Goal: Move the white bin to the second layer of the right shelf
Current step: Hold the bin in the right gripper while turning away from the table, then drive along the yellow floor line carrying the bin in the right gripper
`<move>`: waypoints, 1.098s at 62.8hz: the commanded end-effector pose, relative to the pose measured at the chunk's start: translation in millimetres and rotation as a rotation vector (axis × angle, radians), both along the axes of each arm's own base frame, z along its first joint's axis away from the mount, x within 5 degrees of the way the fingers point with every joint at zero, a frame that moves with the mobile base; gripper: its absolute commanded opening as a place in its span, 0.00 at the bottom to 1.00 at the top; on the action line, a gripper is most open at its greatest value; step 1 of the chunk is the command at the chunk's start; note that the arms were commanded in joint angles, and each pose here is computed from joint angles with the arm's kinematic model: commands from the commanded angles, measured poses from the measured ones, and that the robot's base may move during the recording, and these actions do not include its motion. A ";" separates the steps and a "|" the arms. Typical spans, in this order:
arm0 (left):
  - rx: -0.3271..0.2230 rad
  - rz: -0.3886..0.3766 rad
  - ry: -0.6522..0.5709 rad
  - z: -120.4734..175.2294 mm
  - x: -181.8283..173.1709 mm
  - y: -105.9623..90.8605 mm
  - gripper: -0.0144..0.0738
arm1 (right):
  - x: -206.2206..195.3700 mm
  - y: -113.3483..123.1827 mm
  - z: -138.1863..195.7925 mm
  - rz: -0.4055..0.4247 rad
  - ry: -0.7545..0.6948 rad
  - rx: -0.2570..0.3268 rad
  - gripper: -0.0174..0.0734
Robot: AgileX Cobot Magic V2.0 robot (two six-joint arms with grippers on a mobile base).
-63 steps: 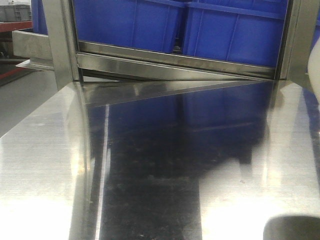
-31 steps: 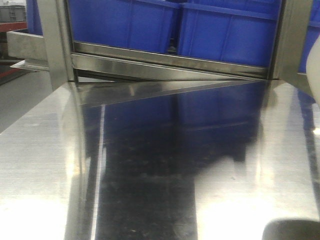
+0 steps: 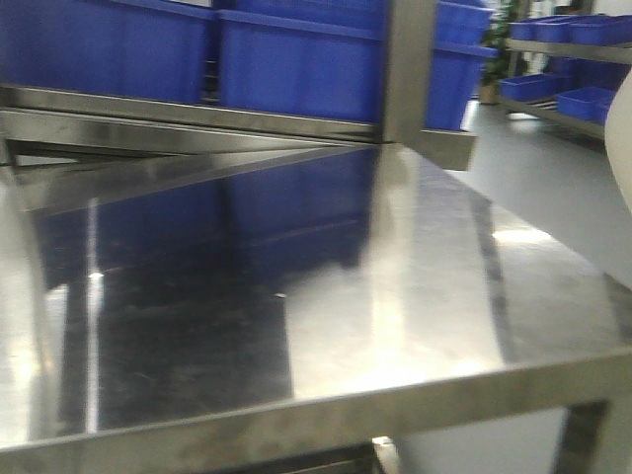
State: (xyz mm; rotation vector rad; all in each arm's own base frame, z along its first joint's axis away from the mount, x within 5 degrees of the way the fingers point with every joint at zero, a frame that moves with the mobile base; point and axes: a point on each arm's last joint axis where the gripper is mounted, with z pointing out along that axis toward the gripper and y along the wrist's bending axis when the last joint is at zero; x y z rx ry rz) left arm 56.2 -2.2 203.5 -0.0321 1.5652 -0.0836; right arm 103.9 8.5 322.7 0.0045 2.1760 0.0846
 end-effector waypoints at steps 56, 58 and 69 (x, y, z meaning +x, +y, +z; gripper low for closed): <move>-0.009 0.003 -0.077 -0.6 -0.6 0.6 0.26 | 3.8 0.4 16.2 0.001 -0.111 0.010 0.25; -0.009 0.003 -0.077 -0.6 -0.6 0.6 0.26 | 3.8 0.4 16.2 0.001 -0.111 0.010 0.25; -0.009 0.003 -0.077 -0.6 -0.6 0.6 0.26 | 3.8 0.4 16.2 0.001 -0.111 0.010 0.25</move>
